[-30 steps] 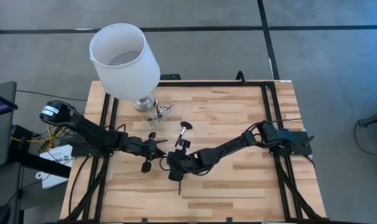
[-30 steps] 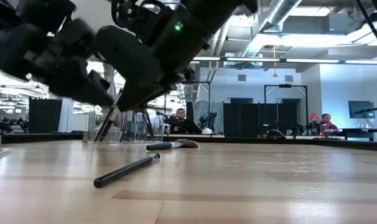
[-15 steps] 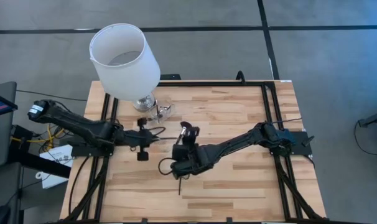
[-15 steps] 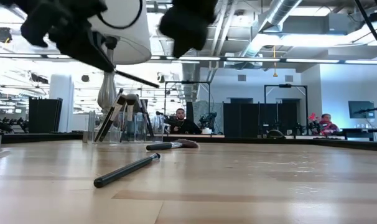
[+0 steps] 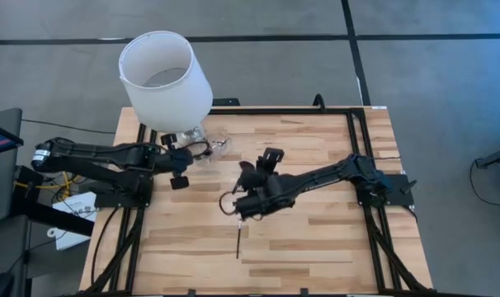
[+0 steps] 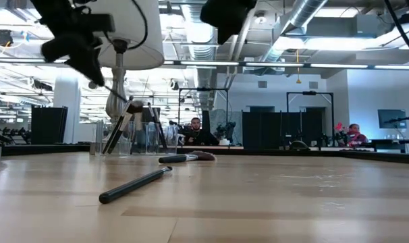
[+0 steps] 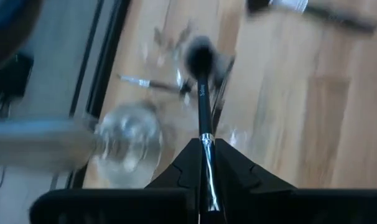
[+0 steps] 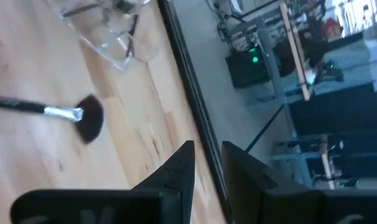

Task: Put items in baskets/containers
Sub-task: Put the black eyeshadow brush in the transparent organizer

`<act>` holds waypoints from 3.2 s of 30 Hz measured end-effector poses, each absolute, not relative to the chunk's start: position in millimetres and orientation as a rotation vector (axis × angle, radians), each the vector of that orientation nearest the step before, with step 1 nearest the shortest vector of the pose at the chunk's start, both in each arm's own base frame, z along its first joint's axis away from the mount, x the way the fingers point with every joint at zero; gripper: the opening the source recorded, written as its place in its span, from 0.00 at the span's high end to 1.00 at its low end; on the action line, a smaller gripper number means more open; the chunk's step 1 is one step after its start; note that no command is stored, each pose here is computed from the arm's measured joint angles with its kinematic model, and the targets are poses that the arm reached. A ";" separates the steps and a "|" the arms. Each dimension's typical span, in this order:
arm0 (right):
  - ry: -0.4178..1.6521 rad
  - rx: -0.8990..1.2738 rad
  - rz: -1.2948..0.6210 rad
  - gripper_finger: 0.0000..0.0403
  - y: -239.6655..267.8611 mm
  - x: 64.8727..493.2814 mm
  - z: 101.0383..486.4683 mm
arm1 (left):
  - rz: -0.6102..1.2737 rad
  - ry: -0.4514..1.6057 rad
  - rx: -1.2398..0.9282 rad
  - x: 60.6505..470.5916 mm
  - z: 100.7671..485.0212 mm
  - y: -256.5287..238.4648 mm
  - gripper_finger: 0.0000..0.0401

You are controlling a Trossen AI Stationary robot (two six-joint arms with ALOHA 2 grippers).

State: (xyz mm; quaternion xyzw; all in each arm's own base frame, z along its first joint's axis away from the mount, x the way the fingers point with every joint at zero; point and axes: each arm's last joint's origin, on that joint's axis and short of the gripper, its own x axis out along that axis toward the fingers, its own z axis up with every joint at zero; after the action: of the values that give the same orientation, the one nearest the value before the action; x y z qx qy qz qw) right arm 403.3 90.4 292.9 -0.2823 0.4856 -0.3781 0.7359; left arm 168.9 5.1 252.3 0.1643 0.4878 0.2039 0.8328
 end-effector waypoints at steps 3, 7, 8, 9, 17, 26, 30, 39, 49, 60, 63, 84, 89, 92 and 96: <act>1.069 -0.599 -0.857 0.82 78.5 404.5 294.4 | 0.450 1.064 0.343 166.3 251.5 9.8 0.93; 1.102 -0.583 -0.877 0.82 65.6 410.2 287.0 | 0.452 1.063 0.343 164.2 252.8 10.6 0.93; 1.112 -0.573 -0.873 0.82 64.0 410.6 286.1 | 0.450 1.069 0.346 163.6 252.5 10.6 0.93; 1.119 -0.560 -0.870 0.82 62.1 411.1 285.9 | 0.448 1.071 0.349 163.3 252.7 10.6 0.93; 1.132 -0.533 -0.870 0.82 56.5 412.7 284.8 | 0.442 1.058 0.352 161.4 254.7 10.3 0.93; 1.116 -0.521 -0.871 0.82 56.6 414.4 284.8 | 0.411 0.987 0.353 162.7 271.9 3.3 0.93; 1.104 -0.511 -0.870 0.82 57.1 415.7 284.9 | 0.417 0.993 0.358 162.0 271.8 3.6 0.93; 1.082 -0.486 -0.865 0.82 58.6 418.2 284.7 | 0.439 0.990 0.255 164.4 265.2 2.7 0.93; 1.093 -0.437 -0.812 0.82 65.3 419.2 283.4 | 0.535 1.092 0.280 174.5 232.5 3.7 0.93; 1.064 -0.447 -0.780 0.82 69.4 423.9 283.8 | 0.557 1.084 0.240 175.0 233.3 9.3 0.93; 1.060 -0.445 -0.780 0.82 69.5 424.3 283.9 | 0.548 1.100 0.214 176.4 231.4 11.8 0.93; 1.058 -0.456 -0.769 0.82 69.0 425.8 284.1 | 0.560 1.123 0.207 178.8 228.4 17.0 0.92; 1.058 -0.456 -0.769 0.82 69.0 425.8 284.1 | 0.585 1.117 0.229 178.6 228.9 17.1 0.94; 1.058 -0.456 -0.769 0.82 68.8 425.8 284.1 | 0.606 1.104 0.269 178.6 229.6 14.3 0.93; 1.057 -0.455 -0.770 0.82 68.9 425.9 284.2 | 0.578 1.099 0.283 179.0 229.6 9.1 0.93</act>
State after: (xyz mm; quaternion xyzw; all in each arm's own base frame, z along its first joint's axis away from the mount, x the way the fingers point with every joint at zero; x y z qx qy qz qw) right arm 425.9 68.9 284.2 -0.2099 0.4873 -0.3548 0.7698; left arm 179.0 9.1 229.6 0.1322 0.5132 0.2699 0.8039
